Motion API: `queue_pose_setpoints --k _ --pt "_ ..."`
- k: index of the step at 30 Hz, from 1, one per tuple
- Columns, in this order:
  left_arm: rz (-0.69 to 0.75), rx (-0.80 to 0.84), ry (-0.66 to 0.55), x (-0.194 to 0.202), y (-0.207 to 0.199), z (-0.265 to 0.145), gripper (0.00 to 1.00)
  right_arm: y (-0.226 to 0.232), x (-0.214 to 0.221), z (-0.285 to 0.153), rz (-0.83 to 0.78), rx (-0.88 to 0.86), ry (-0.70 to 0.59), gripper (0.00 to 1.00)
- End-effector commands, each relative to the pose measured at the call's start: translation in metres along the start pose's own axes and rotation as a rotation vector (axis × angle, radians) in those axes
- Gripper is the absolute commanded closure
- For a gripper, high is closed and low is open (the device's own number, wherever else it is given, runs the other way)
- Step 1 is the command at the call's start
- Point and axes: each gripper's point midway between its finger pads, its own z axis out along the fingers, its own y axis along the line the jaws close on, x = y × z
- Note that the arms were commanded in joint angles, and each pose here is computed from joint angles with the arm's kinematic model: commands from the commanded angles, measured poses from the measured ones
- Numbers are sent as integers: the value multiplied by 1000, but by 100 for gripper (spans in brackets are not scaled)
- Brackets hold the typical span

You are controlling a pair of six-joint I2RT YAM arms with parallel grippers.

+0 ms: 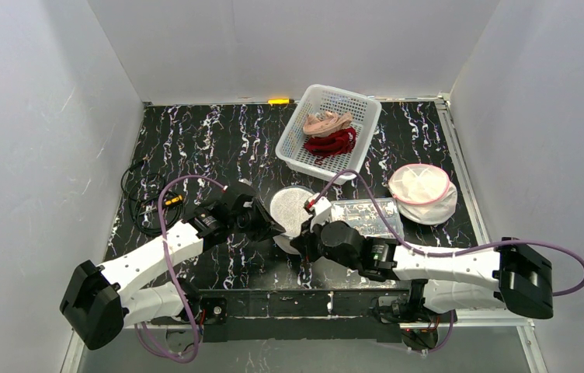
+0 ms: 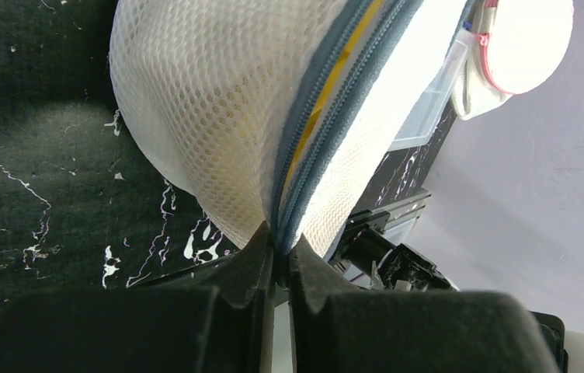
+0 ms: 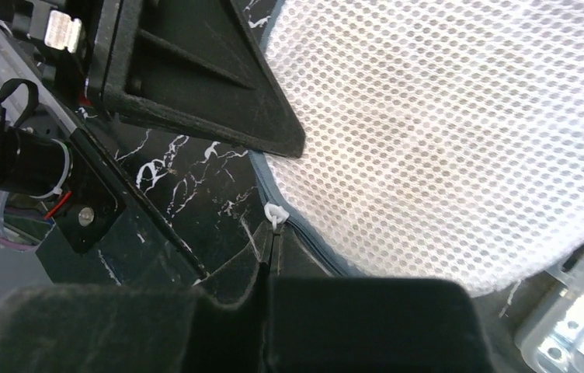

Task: Unzip the laundry bag and remove the bra
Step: Unzip the laundry bag at the center of the board.

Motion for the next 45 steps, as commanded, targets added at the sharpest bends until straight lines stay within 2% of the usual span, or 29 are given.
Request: queue_pose_setpoints --k 1,9,14,20,23,24,25,28,30,33,37,45 --pt "24 -83 -50 -8 19 3 100 -8 -24 -14 -14 61 -62 99" --pt "104 -83 -79 -16 13 -7 100 -35 -14 -28 -13 165 -58 99" --pt "191 -61 -43 -24 0 -9 100 -47 -17 -34 0 218 -85 99" --pt "193 -20 -44 -51 -14 -8 100 -37 -19 -30 0 171 -92 99" --pt "197 -20 28 -46 -16 -3 100 -32 -21 -27 4 150 -93 99" --pt "196 -23 39 -45 -14 -2 98 -29 -22 -26 5 142 -94 99" --pt "191 -10 44 -42 -14 -4 91 -27 -23 -25 5 136 -93 99" --pt "162 4 40 -34 -5 -10 58 -22 -25 -23 6 116 -92 99" --pt "137 1 44 -27 2 -18 43 -17 -28 -22 12 97 -94 99" --pt "97 -9 38 -17 13 -33 37 -11 -32 -21 18 75 -101 99" --pt "65 27 -33 -1 12 -51 26 -6 -35 -20 14 58 -103 99" --pt "3 35 -42 4 -8 -43 24 11 -29 -9 7 -22 -69 99"
